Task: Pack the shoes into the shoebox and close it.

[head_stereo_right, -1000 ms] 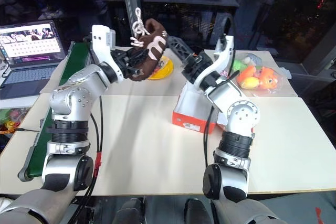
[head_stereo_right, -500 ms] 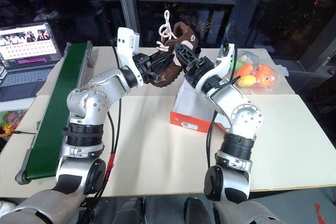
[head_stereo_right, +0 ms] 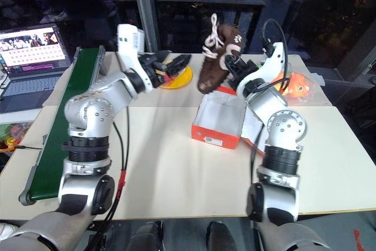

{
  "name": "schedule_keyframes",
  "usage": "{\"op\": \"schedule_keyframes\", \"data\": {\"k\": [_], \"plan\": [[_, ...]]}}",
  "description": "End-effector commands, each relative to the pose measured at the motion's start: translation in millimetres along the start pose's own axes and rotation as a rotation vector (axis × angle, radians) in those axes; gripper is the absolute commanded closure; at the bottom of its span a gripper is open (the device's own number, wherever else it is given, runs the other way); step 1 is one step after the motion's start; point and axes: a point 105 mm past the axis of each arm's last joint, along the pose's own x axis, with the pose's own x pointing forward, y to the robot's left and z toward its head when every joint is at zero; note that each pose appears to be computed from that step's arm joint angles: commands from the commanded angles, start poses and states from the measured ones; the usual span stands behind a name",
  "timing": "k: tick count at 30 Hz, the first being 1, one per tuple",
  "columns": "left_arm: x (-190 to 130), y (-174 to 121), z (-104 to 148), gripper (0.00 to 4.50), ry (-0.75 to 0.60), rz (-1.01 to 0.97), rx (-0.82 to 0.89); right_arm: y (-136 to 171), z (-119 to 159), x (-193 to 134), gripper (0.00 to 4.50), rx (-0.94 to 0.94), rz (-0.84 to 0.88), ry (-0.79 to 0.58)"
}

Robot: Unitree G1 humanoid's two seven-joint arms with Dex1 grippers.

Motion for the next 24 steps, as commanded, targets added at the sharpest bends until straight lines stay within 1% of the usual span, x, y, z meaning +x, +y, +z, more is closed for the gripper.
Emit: {"op": "schedule_keyframes", "data": {"k": [1,5,10,16,21,24], "plan": [[-3,11,22,0.0,-0.075,0.056,0.046,-9,-12,4,4.17,-0.103,-0.056,0.083],[-6,12,14,0.0,-0.063,0.079,0.05,-28,-51,5,4.17,-0.143,-0.133,0.26],[-7,6,10,0.0,-0.059,0.077,0.062,-44,-73,2,4.17,-0.212,-0.196,0.362],[-11,9,9,0.0,-0.065,0.099,0.056,-59,-79,-4,4.17,-0.266,-0.261,0.419],[-13,5,5,0.0,-0.063,0.1,0.048,-68,-74,-9,4.17,-0.311,-0.327,0.434],[-16,9,4,0.0,-0.066,0.119,0.045,-75,-70,-15,4.17,-0.316,-0.369,0.448]]}}
